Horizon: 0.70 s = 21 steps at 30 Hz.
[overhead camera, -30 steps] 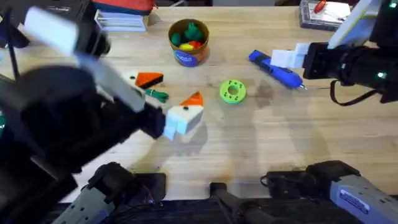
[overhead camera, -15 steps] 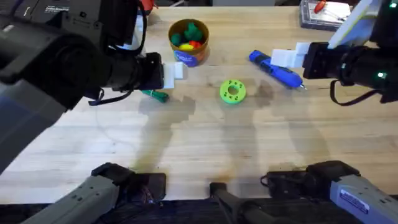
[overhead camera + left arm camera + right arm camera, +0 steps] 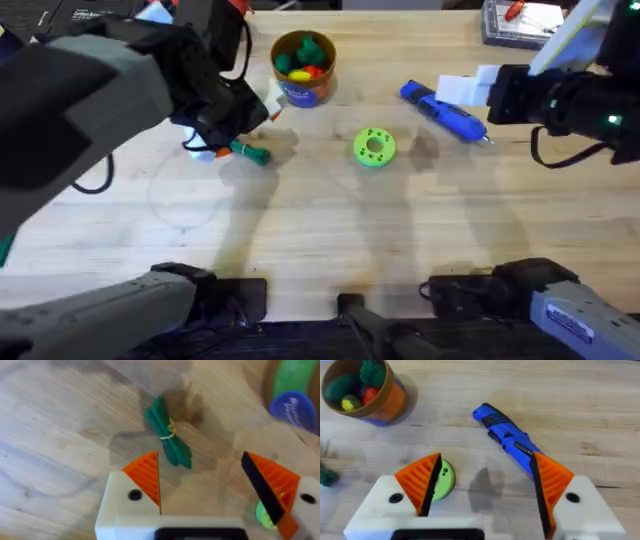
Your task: Pick up the gripper from the table and insert it into the empty holder that is missing its gripper. Then pick up a screw, insert it into the mounting hole, and use the screwdriver to tighten it. Finally, clean up the table by picking up the vegetable and placing it into the bucket.
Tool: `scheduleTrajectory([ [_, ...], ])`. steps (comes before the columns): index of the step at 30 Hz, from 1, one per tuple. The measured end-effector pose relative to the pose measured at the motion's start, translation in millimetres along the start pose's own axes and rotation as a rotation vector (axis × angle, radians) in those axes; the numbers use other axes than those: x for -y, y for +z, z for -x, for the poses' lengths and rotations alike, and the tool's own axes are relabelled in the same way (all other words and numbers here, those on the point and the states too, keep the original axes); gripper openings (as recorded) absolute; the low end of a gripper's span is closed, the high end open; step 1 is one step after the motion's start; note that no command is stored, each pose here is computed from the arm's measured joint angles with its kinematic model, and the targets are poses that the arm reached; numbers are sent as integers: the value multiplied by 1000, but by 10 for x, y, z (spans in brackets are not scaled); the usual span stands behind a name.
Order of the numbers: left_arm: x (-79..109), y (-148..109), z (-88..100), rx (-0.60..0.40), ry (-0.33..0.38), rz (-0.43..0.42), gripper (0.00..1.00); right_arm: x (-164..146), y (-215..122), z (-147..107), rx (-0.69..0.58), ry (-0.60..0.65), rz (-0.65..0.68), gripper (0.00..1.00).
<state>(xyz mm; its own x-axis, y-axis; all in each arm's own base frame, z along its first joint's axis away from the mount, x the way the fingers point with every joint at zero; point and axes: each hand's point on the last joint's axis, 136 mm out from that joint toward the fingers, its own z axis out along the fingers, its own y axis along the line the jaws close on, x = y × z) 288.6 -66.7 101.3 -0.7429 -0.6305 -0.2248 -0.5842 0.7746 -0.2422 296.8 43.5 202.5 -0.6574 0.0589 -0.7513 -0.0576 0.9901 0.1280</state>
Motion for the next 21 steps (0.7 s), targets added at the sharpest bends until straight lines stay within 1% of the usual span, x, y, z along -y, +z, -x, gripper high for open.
scheduleTrajectory([
  [3,-80,189,-16,-22,-84,71,985,0,0,1,0,0,0,994],
  [6,-173,322,-6,-25,-174,132,988,0,0,2,1,0,0,994],
  [9,-234,411,43,-13,-247,163,875,0,0,3,1,0,0,994],
  [10,-245,426,57,-10,-260,168,844,0,1,2,1,0,0,994],
  [13,-276,461,78,-5,-294,181,808,-1,1,5,2,0,0,994],
  [19,-319,555,44,-21,-309,214,800,-1,5,7,2,0,0,994],
  [20,-322,580,41,-24,-311,218,783,-1,7,6,1,0,0,994],
  [21,-317,603,43,-24,-314,219,731,-1,10,6,1,0,0,994],
])
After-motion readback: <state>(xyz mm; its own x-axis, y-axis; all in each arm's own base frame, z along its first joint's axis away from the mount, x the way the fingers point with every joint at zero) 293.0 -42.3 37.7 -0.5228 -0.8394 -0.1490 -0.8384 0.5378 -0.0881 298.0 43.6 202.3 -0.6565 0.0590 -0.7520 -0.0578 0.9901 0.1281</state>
